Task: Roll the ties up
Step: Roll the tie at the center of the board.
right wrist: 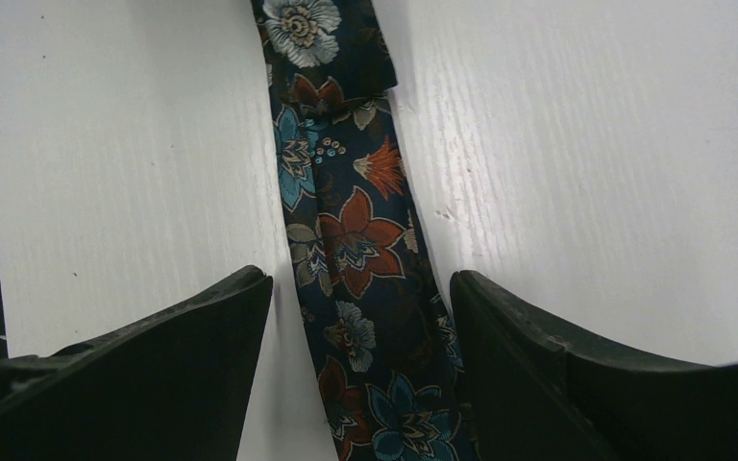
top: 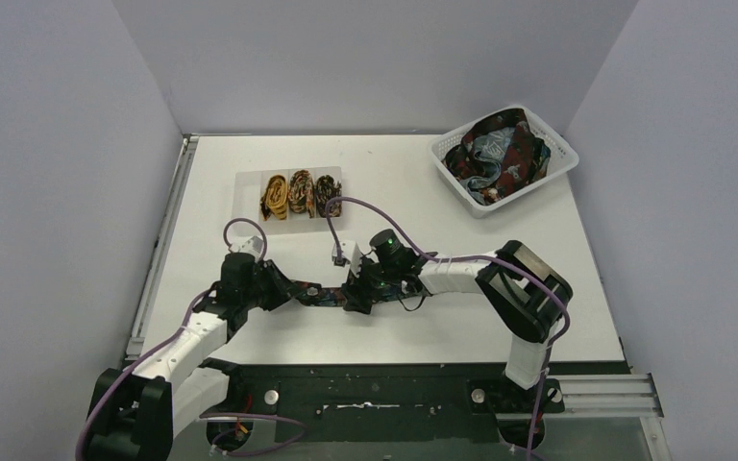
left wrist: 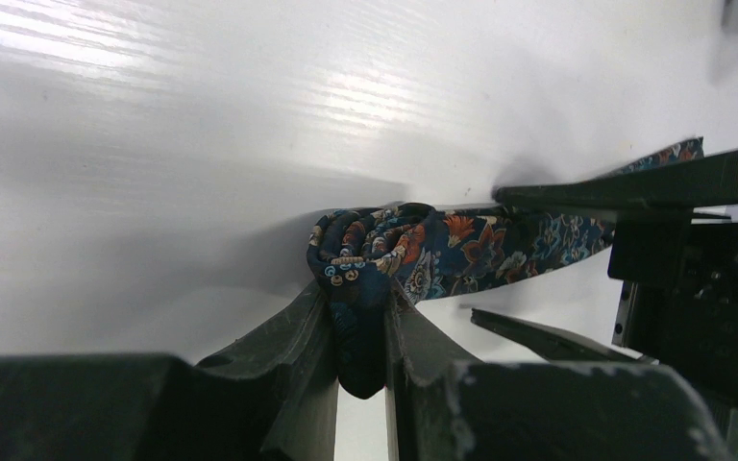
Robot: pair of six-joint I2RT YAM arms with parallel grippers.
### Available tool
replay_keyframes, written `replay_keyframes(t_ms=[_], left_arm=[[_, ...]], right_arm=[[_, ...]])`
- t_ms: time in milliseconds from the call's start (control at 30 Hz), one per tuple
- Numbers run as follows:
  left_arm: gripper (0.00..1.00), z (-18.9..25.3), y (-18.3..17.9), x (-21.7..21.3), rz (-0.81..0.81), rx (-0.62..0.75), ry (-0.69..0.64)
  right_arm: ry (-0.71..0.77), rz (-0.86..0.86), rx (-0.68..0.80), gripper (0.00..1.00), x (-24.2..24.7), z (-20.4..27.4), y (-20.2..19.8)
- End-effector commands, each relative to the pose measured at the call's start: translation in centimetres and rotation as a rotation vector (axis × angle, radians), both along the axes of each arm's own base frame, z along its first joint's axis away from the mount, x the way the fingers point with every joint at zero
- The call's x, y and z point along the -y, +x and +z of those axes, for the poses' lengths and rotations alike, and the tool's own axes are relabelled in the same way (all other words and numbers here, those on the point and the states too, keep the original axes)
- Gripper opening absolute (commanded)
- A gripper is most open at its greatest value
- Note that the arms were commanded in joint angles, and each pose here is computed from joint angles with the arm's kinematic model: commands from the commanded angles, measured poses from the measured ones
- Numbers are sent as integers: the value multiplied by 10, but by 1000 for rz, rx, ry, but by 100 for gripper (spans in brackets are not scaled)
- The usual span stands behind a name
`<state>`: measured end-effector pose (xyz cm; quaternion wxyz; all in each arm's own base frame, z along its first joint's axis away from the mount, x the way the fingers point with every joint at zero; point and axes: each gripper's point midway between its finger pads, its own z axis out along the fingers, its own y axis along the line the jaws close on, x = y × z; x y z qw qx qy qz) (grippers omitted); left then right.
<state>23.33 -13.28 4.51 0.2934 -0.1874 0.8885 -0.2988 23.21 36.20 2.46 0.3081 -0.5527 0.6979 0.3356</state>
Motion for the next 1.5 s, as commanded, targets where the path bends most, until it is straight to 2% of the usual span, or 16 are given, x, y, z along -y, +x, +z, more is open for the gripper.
replay_keyframes(t_ms=[0,167,300,400,500,567,667,967,1167,1367,1400,1467], left_arm=[[10,13,-4,7,-76,34,-11],[10,12,-8,14,-114,6,-40],[10,12,-14,15,-105,-28,-58],[10,13,-18,17,-100,-31,-76],[10,15,-19,15,-78,-17,-87],[10,18,-20,18,-86,0,-103],[11,17,-22,19,-89,-2,-114],[11,13,-26,24,-117,-14,-87],[11,11,-27,25,-103,1,-107],[11,13,-21,31,-61,40,-145],[11,12,-20,30,-54,36,-137],[11,10,-19,26,-45,27,-111]], right_arm=[[62,-64,73,71,2,33,24],[-37,36,48,63,13,9,14],[-16,101,41,60,12,11,4],[29,163,64,67,4,24,-8],[9,180,211,75,-7,23,-16],[25,166,249,76,-14,20,-16],[39,143,222,76,-20,14,-13],[-49,181,187,75,-8,-6,-7],[-120,205,162,56,14,-20,-4],[-157,190,159,51,22,-29,-3],[-156,195,155,53,20,-28,-3],[-148,187,150,63,19,-24,-4]])
